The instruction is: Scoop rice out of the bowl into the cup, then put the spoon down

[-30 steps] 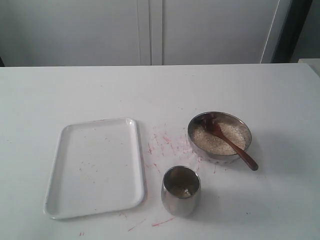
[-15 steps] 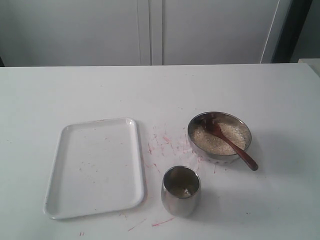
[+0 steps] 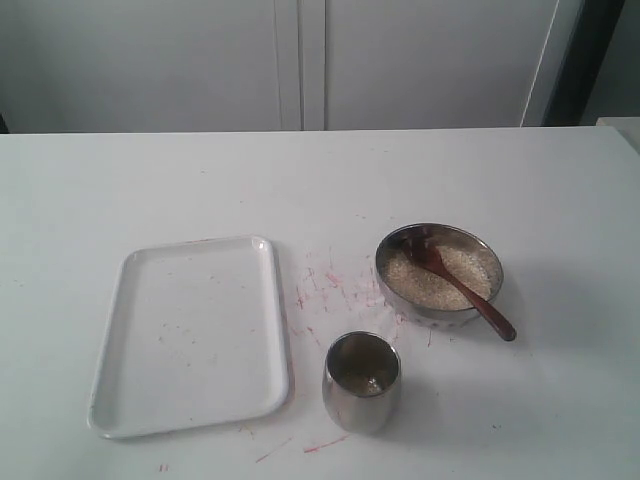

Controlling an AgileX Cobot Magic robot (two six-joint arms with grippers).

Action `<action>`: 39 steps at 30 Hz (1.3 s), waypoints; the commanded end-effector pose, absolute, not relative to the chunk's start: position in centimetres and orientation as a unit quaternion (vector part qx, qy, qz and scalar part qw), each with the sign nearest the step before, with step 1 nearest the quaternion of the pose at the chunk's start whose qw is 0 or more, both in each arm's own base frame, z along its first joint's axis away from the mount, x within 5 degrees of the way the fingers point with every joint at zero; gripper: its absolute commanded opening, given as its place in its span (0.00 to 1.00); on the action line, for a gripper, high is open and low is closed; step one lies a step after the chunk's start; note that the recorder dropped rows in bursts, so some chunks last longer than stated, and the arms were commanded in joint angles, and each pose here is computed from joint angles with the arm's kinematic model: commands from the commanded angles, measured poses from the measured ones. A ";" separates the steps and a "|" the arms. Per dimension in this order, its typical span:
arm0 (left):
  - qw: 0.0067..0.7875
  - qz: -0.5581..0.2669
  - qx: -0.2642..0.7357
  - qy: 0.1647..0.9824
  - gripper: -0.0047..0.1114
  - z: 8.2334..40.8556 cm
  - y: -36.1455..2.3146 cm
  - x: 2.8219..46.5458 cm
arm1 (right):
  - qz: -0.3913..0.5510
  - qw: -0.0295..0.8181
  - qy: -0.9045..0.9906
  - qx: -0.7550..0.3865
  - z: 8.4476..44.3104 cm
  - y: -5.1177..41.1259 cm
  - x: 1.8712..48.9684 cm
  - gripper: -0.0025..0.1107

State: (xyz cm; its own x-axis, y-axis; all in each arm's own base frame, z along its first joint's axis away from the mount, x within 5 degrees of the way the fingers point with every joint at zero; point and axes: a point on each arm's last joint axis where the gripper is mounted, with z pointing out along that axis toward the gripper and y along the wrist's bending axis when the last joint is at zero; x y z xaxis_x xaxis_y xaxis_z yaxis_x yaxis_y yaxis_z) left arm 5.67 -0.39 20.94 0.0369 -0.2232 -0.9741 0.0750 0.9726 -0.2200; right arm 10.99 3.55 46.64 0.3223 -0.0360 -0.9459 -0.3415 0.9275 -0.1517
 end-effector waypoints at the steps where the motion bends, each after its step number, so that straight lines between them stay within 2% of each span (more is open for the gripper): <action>1: 0.721 -0.109 -0.057 0.682 0.16 21.1 -0.4 5.6 | 0.179 0.781 0.586 -0.123 46.6 3.8 10.7 0.02; 8: 0.721 -0.109 -0.057 0.682 0.16 21.1 -0.4 5.6 | 0.219 0.783 0.582 -0.034 47.2 3.0 10.8 0.02; 13: 0.721 -0.109 -0.057 0.682 0.16 21.1 -0.4 5.6 | 0.214 0.778 0.589 -0.030 46.9 2.9 11.5 0.02; 21: 0.721 -0.109 -0.057 0.682 0.16 21.1 -0.4 5.6 | -0.022 0.804 0.561 -0.196 46.7 2.9 12.5 0.02; 23: 0.721 -0.109 -0.057 0.682 0.16 21.1 -0.4 5.6 | -0.078 0.805 0.552 -0.203 46.8 2.5 13.1 0.02; 26: 0.721 -0.109 -0.057 0.682 0.16 21.1 -0.4 5.6 | -0.112 0.804 0.559 -0.168 46.8 1.6 13.8 0.02; 32: 0.721 -0.109 -0.057 0.682 0.16 21.1 -0.4 5.6 | -0.055 0.786 0.611 -0.083 45.5 1.1 14.6 0.02; 39: 0.721 -0.109 -0.057 0.682 0.16 21.1 -0.4 5.6 | -0.060 0.690 0.711 -0.121 42.7 1.9 14.5 0.02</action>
State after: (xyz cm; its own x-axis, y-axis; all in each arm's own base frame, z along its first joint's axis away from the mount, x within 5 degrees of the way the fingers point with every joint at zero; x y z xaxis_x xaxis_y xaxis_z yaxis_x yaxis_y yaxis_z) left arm 5.67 -0.39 20.94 0.0369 -0.2232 -0.9741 0.0750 0.9726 -0.2200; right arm 14.68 1.57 43.98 0.1031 -0.2134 -0.9715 -0.0468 0.9746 -0.2191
